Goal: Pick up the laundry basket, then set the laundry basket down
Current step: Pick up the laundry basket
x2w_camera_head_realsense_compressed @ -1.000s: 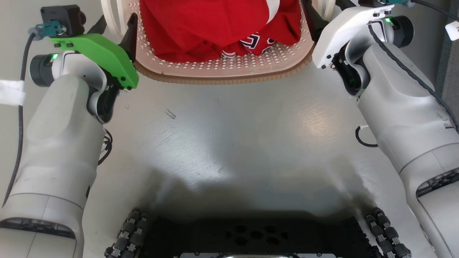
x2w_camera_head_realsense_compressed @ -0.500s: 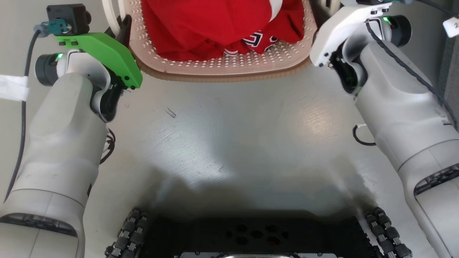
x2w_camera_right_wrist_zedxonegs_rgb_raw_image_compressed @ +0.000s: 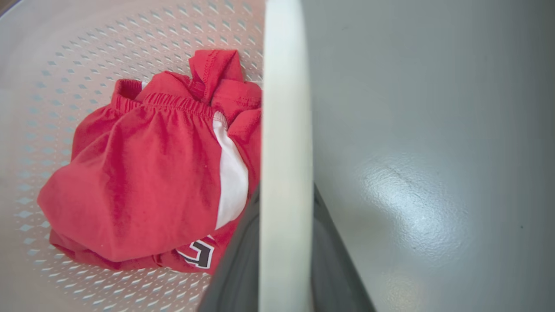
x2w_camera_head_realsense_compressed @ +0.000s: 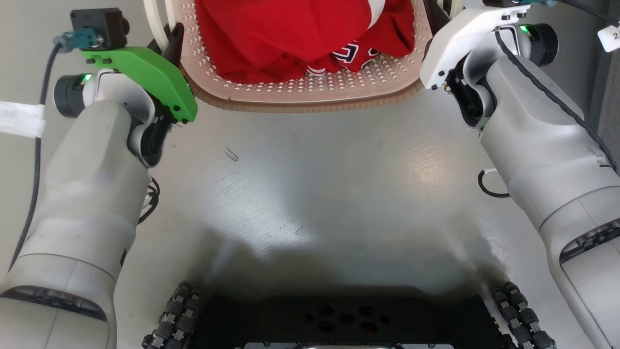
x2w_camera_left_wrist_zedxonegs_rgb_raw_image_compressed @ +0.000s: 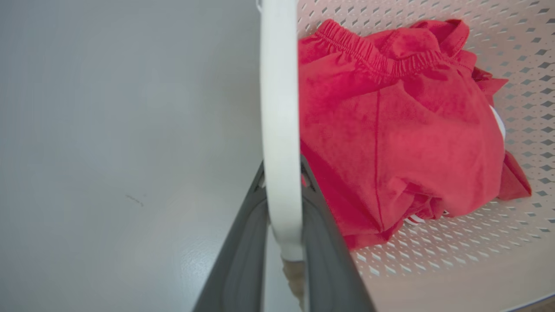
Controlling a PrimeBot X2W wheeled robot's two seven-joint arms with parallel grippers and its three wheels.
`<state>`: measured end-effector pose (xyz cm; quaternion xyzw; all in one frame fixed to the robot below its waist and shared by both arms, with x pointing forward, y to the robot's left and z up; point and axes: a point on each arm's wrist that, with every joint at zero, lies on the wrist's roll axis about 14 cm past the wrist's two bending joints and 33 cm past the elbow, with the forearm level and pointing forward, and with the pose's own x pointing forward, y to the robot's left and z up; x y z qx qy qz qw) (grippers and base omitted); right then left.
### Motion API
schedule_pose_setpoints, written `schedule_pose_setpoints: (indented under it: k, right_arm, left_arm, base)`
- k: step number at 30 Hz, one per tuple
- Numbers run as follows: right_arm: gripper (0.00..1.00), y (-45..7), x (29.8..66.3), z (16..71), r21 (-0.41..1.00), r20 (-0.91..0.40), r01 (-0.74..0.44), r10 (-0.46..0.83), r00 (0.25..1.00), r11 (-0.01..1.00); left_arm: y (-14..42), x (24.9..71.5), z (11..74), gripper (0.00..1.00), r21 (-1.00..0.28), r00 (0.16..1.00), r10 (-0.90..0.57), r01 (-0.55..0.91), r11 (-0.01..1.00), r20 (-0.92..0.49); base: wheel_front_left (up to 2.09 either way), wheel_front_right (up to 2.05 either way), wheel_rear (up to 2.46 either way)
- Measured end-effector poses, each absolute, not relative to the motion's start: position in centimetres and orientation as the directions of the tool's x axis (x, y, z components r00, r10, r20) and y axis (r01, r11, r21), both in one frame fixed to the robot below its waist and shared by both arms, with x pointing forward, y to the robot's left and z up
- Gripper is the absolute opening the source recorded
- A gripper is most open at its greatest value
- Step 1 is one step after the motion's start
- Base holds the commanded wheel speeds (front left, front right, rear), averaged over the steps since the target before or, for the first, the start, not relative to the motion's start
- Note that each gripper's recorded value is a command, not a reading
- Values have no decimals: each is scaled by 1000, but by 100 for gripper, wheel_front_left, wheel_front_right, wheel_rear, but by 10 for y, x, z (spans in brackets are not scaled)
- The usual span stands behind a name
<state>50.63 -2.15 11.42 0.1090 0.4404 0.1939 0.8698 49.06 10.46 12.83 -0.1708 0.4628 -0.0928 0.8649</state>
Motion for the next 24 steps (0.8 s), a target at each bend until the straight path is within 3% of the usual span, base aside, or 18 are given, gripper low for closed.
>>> schedule_pose_setpoints:
  k: [24]
  right_arm:
    - [0, -25, 502, 187, 354, -672, -267, 442, 594, 896]
  left_arm:
    - [100, 487, 194, 0, -385, 613, -335, 53, 921, -716]
  base:
    - [0, 0, 0]
